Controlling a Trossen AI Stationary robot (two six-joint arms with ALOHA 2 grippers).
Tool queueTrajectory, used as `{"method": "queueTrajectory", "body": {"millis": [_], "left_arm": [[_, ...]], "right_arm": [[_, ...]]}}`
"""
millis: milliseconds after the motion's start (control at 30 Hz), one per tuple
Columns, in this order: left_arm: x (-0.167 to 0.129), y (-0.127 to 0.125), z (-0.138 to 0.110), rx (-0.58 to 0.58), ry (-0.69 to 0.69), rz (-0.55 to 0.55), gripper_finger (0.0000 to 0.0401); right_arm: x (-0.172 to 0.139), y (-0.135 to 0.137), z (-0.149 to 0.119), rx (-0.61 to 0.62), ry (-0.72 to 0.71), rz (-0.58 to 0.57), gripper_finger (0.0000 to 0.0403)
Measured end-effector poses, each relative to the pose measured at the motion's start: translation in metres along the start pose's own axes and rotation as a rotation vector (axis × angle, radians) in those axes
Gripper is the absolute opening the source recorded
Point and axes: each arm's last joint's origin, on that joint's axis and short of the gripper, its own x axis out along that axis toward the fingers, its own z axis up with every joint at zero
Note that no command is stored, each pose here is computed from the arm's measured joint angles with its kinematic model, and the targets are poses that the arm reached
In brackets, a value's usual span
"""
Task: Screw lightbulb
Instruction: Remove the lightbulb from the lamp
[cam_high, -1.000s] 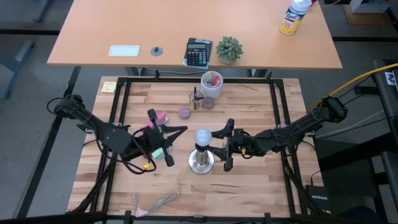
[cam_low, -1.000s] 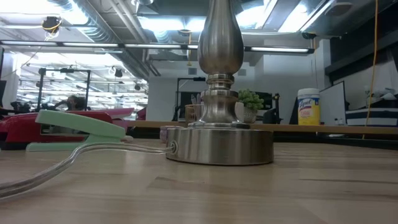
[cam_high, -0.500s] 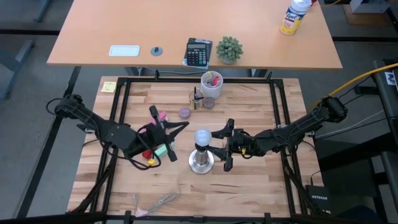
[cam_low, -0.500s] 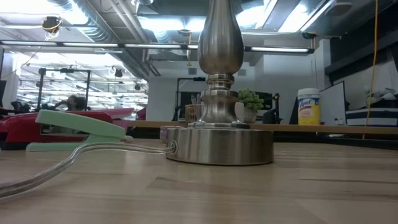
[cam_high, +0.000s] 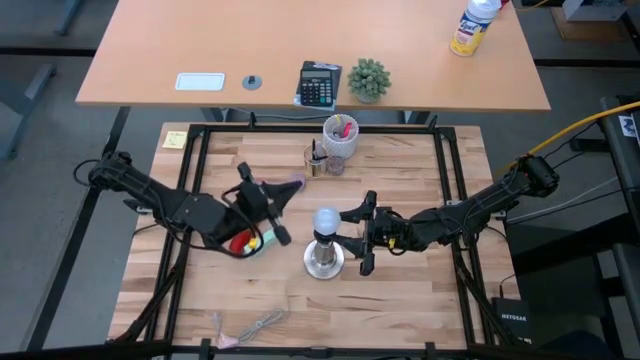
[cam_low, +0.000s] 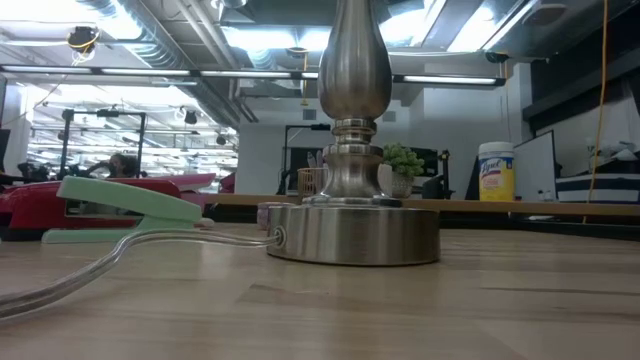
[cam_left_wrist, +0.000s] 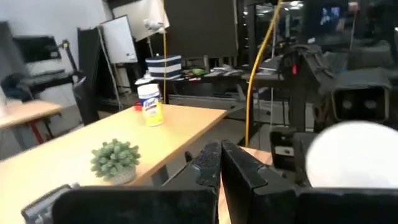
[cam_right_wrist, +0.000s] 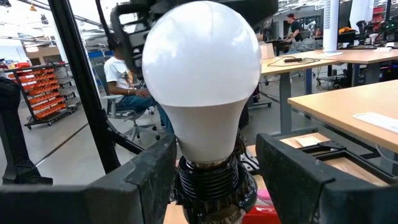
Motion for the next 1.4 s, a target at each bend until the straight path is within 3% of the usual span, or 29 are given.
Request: {"method": "queueTrajectory", "body": {"millis": [100, 233, 333, 633, 800, 933, 1033, 1200, 1400], "left_arm": [[0.001, 0.001, 0.000, 0.044, -0.001, 0.004, 0.0004], [0.004, 0.002, -0.003, -0.006, 0.014, 0.017, 0.0004], [0.005, 0.003, -0.007, 0.061, 0.037, 0.017, 0.0021], [0.007, 0.003, -0.011, 0.066, 0.059, 0.006, 0.0177], [0.006, 0.002, -0.011, 0.039, 0.059, -0.025, 0.0230], [0.006, 0.002, -0.011, -0.012, 0.059, -0.035, 0.0238], [0.008, 0.001, -0.011, -0.048, 0.061, -0.105, 0.0236], [0.006, -0.001, -0.010, -0.037, 0.063, -0.158, 0.0236], [-0.011, 0.016, -0.004, -0.056, 0.102, -0.196, 0.0237]], "right_arm": [[0.000, 0.000, 0.000, 0.000, 0.000, 0.000, 0.0225], [0.000, 0.000, 0.000, 0.001, 0.000, 0.000, 0.0225], [0.000, 0.000, 0.000, 0.000, 0.000, 0.000, 0.0225], [0.000, 0.000, 0.000, 0.001, 0.000, 0.000, 0.0225], [0.000, 0.000, 0.000, 0.001, 0.000, 0.000, 0.0225], [0.000, 0.000, 0.000, 0.001, 0.000, 0.004, 0.0225], [0.000, 0.000, 0.000, 0.000, 0.002, 0.016, 0.0225], [0.000, 0.001, 0.000, 0.000, 0.003, 0.022, 0.0225], [0.000, 0.001, -0.001, -0.007, 0.015, 0.021, 0.0225]]}}
